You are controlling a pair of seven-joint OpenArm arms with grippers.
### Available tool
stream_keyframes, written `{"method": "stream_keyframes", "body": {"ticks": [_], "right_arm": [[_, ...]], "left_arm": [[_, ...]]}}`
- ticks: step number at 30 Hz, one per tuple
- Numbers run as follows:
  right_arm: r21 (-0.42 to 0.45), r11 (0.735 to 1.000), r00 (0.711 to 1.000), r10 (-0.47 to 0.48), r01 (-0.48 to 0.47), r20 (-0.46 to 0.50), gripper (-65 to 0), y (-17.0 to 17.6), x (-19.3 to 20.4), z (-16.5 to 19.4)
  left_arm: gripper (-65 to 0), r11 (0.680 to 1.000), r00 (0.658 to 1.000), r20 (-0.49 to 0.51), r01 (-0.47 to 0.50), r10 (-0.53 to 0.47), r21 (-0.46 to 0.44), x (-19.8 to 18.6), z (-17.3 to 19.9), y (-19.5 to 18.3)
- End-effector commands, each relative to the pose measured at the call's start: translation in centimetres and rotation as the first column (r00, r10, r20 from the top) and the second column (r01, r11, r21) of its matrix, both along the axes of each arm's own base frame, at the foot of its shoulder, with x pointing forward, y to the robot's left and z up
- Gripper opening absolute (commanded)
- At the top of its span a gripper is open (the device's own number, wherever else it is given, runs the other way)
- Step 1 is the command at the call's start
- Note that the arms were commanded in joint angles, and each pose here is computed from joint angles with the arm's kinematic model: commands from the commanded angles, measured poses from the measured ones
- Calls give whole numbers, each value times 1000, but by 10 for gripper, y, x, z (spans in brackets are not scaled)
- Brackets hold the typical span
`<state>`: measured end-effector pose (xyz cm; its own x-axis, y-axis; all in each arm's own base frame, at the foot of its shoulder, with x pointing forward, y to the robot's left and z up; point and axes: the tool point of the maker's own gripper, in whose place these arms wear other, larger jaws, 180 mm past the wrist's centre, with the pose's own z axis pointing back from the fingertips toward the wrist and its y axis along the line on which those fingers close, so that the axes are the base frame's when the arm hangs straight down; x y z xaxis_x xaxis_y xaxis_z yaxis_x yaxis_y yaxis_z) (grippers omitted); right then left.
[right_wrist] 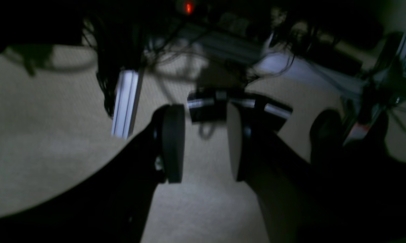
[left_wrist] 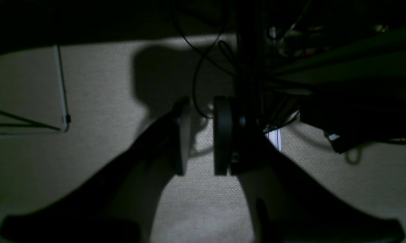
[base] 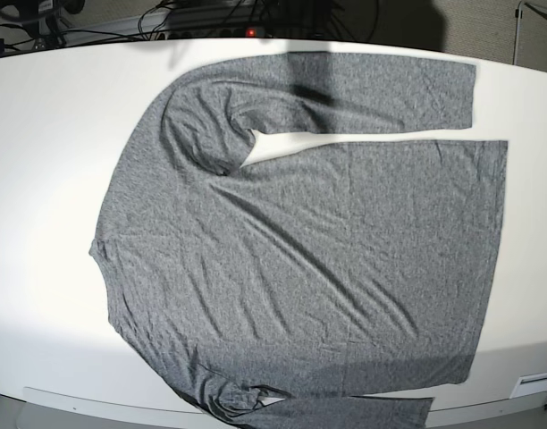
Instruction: Fold the T-shirt properly
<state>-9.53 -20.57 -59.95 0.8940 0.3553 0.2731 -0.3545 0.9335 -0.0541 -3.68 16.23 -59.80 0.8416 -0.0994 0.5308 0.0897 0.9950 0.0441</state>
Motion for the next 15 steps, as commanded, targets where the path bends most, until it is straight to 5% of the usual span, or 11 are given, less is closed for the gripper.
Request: {"method": "stream_keyframes", "body": {"ticks": [1, 15], "right_arm": [[-5, 1000, 1000, 9, -9, -9, -428, -7, -14, 8], [-16, 999, 997, 45, -46, -57, -428, -40, -70, 60]], "left_arm": [[-535, 1000, 1000, 14, 9, -9, 4, -5, 6, 5], [-534, 1000, 1000, -23, 14, -14, -4, -48, 24, 0]]}}
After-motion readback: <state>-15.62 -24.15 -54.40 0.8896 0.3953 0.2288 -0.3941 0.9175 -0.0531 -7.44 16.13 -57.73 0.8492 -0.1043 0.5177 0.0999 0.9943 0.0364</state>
